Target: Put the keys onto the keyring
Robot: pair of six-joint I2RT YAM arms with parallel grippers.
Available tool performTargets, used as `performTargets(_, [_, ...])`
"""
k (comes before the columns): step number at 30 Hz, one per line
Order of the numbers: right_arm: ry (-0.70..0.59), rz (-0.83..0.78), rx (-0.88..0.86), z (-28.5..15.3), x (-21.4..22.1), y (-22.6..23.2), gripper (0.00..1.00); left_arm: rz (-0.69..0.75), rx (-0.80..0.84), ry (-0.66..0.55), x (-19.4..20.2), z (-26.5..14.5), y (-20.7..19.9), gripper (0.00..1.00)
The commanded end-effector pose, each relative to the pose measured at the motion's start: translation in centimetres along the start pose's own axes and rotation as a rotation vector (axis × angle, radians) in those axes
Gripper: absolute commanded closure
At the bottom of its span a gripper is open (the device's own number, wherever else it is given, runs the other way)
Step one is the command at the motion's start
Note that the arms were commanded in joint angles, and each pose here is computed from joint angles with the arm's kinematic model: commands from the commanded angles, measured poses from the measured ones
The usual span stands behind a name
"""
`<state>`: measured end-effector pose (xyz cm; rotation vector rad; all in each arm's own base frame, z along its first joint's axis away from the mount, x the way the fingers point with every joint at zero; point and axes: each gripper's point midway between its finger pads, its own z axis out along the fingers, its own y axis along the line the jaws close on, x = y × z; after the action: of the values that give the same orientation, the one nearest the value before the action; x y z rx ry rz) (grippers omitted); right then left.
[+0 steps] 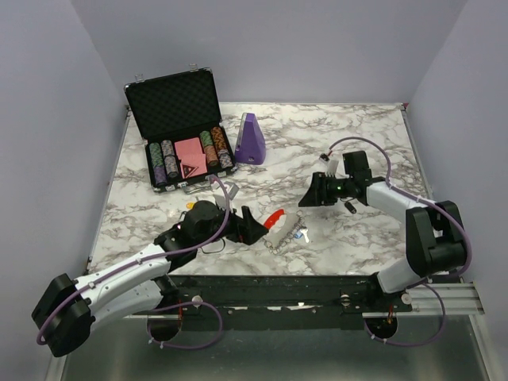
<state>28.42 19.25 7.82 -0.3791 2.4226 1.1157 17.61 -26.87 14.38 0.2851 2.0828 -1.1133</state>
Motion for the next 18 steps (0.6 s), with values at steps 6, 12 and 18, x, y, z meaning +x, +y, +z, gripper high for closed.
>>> performTargets(6, [0.014,0.101,0.097,1.3,0.6,-2.4,0.44,0.021,-0.029,-0.040,-0.1,-0.8,0.7,0.04])
performTargets(12, [0.054,0.120,0.119,2.2,1.7,-3.2,0.47,0.018,-0.032,-0.052,0.0,-1.0,1.0,0.03])
performTargets(18, [0.058,0.109,0.120,2.3,1.7,-3.2,0.48,0.013,-0.031,-0.059,0.1,-1.1,1.1,0.04])
